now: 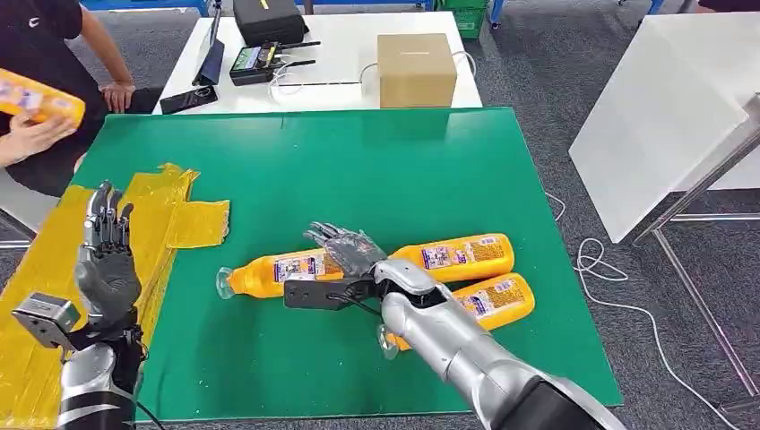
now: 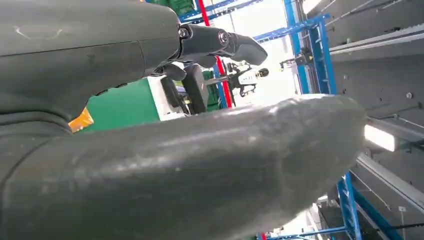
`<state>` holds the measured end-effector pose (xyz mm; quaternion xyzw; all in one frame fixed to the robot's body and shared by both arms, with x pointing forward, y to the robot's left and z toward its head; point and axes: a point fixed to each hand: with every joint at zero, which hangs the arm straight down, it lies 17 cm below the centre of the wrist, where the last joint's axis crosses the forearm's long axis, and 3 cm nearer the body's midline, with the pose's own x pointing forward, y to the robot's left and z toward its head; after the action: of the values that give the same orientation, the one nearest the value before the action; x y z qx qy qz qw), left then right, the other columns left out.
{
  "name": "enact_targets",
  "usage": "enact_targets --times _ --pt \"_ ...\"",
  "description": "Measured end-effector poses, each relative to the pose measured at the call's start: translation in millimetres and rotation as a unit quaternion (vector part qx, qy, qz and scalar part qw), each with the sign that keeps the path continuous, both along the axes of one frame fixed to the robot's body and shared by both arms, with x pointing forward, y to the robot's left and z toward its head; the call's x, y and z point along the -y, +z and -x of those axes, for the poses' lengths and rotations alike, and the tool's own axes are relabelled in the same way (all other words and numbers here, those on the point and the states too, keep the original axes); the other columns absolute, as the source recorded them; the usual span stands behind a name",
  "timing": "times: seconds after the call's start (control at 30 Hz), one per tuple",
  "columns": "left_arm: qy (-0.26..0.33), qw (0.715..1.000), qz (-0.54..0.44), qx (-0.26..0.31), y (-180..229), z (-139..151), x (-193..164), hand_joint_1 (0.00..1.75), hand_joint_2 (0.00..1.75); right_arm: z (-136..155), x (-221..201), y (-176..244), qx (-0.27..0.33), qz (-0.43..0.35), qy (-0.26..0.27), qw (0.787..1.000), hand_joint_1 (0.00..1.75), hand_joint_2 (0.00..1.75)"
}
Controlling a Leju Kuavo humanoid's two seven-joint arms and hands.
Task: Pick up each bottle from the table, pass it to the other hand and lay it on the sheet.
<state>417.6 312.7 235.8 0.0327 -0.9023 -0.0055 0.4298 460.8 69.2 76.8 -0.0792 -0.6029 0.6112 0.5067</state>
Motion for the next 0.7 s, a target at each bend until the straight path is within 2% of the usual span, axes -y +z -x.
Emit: enact_targets --times 0.37,0.57,0.7 --pt "-0.028 1.0 0.014 0.005 6 -9 17 0.0 0.0 -2 4 -20 -0.013 0.074 -0.011 0.997 0.0 1.75" --pt "-0.049 0.998 0.03 0.007 8 -14 25 0.0 0.0 -3 23 -43 -0.016 0.131 -0.029 0.991 0.0 1.75" --pt "-0.054 0.998 0.033 0.007 9 -15 29 0.0 0.0 -2 29 -50 -0.02 0.143 -0.033 0.989 0.0 1.75"
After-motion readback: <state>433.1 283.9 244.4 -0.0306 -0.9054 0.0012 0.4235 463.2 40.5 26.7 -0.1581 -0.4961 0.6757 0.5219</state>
